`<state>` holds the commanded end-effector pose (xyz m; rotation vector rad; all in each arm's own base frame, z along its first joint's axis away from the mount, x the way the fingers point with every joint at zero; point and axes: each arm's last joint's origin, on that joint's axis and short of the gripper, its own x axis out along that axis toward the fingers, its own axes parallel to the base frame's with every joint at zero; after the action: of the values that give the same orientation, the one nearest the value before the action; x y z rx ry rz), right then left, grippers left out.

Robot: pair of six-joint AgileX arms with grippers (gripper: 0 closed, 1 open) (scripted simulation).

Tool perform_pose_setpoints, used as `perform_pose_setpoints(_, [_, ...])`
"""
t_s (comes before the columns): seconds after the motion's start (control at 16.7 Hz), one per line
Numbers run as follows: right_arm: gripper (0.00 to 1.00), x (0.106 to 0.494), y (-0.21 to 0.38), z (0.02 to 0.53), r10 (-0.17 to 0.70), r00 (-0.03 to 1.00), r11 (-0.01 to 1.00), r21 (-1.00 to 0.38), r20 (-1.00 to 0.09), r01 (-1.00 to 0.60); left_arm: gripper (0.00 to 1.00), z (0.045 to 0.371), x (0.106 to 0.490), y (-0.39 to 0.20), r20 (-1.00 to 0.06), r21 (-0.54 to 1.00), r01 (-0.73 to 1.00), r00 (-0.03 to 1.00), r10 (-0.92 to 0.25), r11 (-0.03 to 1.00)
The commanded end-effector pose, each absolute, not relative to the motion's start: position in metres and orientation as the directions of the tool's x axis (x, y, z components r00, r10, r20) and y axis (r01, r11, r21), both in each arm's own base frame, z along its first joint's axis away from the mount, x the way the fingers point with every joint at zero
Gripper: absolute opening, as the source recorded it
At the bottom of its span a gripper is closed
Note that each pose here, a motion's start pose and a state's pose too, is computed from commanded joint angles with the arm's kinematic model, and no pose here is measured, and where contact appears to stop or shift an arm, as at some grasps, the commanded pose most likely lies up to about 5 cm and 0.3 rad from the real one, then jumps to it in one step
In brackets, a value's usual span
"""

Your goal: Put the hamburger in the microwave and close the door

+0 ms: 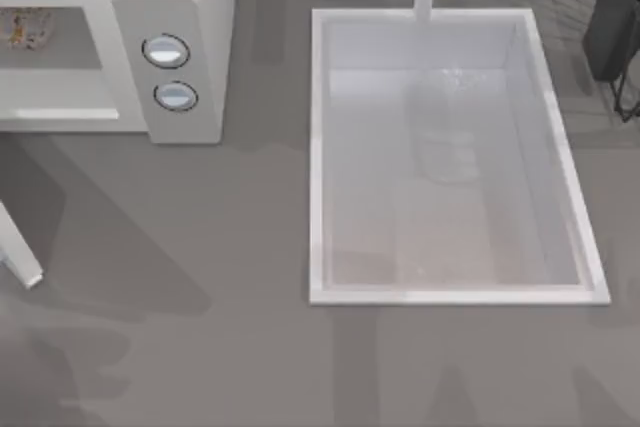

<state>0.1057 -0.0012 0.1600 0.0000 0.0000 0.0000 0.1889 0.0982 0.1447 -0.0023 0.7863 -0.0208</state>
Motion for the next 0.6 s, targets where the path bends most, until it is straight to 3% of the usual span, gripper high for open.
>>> perform_pose_setpoints(0.6, [1.00, 0.106, -0.001, 0.160, 0.000, 1.000, 1.000, 0.000, 0.000, 0.000, 0.00, 0.144, 0.194, 0.031, -0.725, -0.007, 0.021, 0.688, -0.019, 1.000])
